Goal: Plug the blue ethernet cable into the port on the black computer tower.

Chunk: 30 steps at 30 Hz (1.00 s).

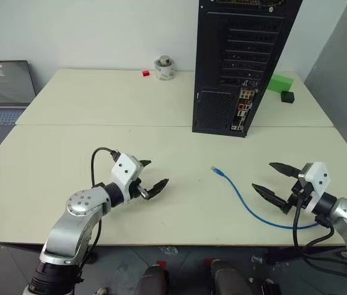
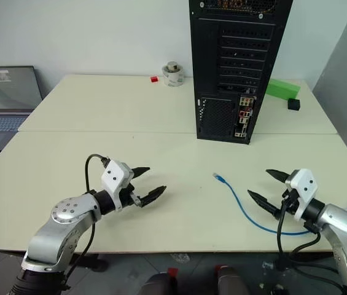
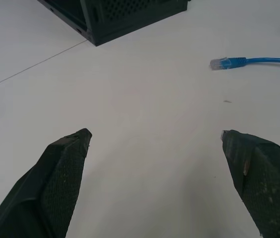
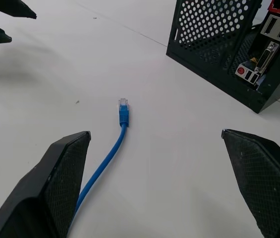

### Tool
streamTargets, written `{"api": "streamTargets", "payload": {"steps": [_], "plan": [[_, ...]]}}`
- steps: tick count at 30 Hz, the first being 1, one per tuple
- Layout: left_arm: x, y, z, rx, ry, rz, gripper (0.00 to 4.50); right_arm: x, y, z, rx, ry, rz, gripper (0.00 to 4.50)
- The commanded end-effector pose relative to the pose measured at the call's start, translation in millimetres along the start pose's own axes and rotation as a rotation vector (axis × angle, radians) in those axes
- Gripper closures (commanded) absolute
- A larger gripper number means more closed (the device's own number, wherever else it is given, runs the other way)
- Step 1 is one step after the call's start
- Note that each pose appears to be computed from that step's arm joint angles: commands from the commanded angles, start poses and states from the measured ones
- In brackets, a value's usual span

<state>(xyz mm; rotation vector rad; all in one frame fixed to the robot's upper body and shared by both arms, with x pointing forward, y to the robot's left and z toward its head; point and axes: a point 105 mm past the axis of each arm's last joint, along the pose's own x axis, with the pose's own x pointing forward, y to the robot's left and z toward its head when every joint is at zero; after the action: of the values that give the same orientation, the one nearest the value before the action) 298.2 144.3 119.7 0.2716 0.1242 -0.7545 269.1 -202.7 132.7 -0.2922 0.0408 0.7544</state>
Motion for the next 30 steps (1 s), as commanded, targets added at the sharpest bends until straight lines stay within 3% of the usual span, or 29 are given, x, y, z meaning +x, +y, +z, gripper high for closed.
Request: {"api": "streamTargets", "payload": {"steps": [1, 17, 24, 30], "plan": [[-1, -8, 10, 0.031, -0.033, -0.043, 0.02, -4, 0, 15, -0.040, -0.033, 0.011, 0.00], [2, -30, 10, 0.091, -0.012, -0.149, 0.02, -1, 32, 21, -0.017, 0.009, 0.120, 0.00], [-2, -37, 13, 0.096, -0.031, -0.264, 0.02, 13, 51, 11, 0.018, 0.103, 0.149, 0.00], [-3, -35, 4, 0.198, 0.003, -0.309, 0.02, 48, 43, -19, -0.007, 0.130, 0.024, 0.00]]}}
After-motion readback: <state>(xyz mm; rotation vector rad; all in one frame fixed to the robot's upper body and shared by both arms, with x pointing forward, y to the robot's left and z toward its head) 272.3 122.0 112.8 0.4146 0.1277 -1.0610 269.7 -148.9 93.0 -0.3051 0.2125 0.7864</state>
